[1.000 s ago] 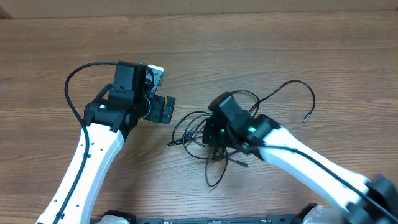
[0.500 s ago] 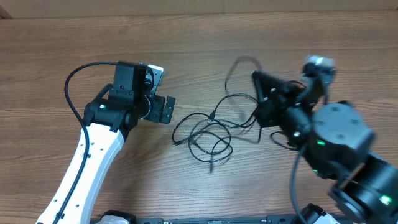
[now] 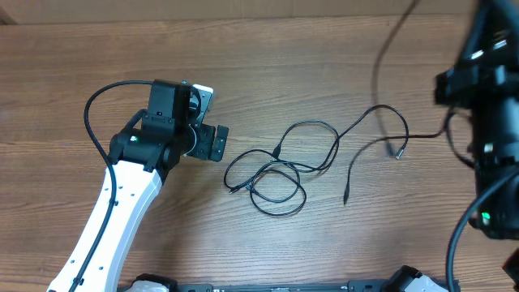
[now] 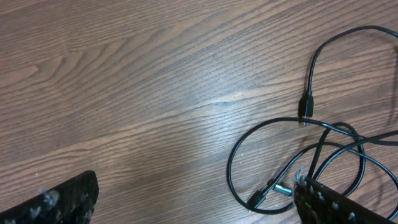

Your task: Untangle cables

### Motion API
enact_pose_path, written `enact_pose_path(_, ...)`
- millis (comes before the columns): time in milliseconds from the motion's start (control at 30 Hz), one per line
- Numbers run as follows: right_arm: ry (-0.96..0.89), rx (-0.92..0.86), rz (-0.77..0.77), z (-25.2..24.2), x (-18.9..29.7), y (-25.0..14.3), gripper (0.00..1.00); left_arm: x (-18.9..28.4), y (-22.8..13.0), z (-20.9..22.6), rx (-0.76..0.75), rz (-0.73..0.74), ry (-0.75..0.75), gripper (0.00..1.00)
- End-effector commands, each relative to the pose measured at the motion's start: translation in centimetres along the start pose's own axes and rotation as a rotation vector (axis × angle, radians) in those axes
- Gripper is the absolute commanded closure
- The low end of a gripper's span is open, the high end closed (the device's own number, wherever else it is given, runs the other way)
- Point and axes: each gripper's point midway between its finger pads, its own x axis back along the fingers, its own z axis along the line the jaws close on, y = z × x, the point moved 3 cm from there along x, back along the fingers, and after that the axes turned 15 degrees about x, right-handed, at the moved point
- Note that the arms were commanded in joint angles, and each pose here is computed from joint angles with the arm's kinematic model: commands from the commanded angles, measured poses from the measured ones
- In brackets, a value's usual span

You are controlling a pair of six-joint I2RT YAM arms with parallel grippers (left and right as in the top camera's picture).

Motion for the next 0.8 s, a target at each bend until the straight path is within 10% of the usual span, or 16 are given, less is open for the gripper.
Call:
enact_pose_path(0, -0.432, 0.256, 0.059, -5.2, 0.1, 0.3, 0.96, 0.0, 0.3, 0.2, -0.023, -0.006, 0.007, 0.00)
enact_pose_path(533, -1.293, 0.487, 0.273, -24.9, -5.9, -4.7, 0.96, 0.0, 0.3, 0.2, -0.023, -0.006, 0.007, 0.00)
enact_pose_path(767, -1.223, 0.304, 0.456, -31.3, -8.1, -12.9, 0.96, 0.0, 0.3, 0.2, -0.023, -0.006, 0.008, 0.00)
